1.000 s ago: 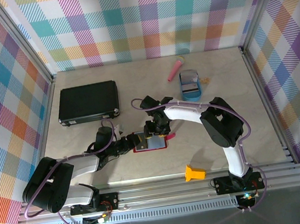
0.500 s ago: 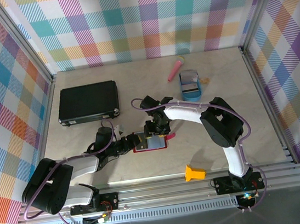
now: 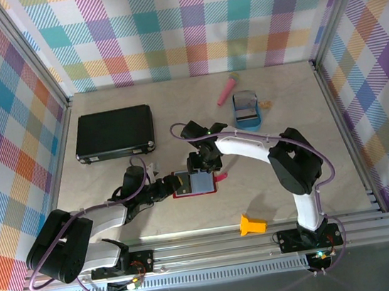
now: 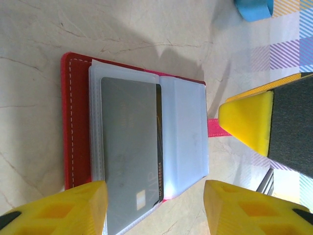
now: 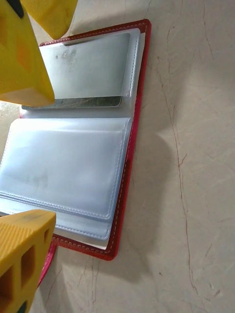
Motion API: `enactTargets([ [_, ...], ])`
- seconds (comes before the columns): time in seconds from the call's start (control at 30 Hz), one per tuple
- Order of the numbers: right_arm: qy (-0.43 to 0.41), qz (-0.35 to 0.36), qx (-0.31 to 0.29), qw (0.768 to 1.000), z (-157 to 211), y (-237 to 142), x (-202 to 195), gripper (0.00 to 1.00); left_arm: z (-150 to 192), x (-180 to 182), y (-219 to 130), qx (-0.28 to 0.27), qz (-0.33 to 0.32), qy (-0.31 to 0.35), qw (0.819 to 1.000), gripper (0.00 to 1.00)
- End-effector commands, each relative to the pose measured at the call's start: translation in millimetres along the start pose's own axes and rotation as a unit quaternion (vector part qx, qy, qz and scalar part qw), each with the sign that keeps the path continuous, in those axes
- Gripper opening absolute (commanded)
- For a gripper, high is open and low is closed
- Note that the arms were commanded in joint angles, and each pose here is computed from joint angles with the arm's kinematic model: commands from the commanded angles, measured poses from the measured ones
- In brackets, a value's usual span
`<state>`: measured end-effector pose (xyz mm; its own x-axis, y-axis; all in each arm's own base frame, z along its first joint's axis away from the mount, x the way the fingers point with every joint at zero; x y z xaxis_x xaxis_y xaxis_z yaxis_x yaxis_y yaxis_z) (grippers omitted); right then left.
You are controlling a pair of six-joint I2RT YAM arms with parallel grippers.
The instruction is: Put the credit cards into the card holder
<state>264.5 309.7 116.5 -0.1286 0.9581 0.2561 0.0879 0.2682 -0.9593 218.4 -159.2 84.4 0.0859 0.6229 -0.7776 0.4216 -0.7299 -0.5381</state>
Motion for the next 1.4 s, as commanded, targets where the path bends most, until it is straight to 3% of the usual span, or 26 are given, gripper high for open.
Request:
enactTargets([
  [0.0,0.001,-0.003,0.017,1.000,0.1,8.3,6.2,0.58,4.5,1.4,-2.0,0.001,-0.005,0.002,1.000,0.54],
  [0.47,0.009,0.009,0.048,0.999,3.1,32.7,3.9,0.59,7.4,5.4,0.0,0.008,-0.010,0.002,1.000,0.52],
  [0.8,0.026,-0.055,0.069,0.996,6.2,38.6,18.4,0.57,7.0,6.6,3.2,0.012,-0.008,0.000,1.000,0.52],
  [1.37,0.051,-0.145,0.063,0.986,1.0,15.9,43.7,0.53,1.5,4.5,-10.6,-0.006,-0.028,0.003,1.000,0.51],
])
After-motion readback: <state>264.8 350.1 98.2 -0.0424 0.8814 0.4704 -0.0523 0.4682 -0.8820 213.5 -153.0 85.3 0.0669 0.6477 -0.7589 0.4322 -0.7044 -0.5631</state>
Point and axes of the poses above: each hand's point on the last joint's axis, 136 mm out from that joint toward the fingers, its own y axis out along the fingers, its own x axis along the line the jaws close on, z = x × y, the point moved 6 cm from there along -y, back along the fingers, and after that the axes turned 2 degrees about y, right-handed, at the moved point
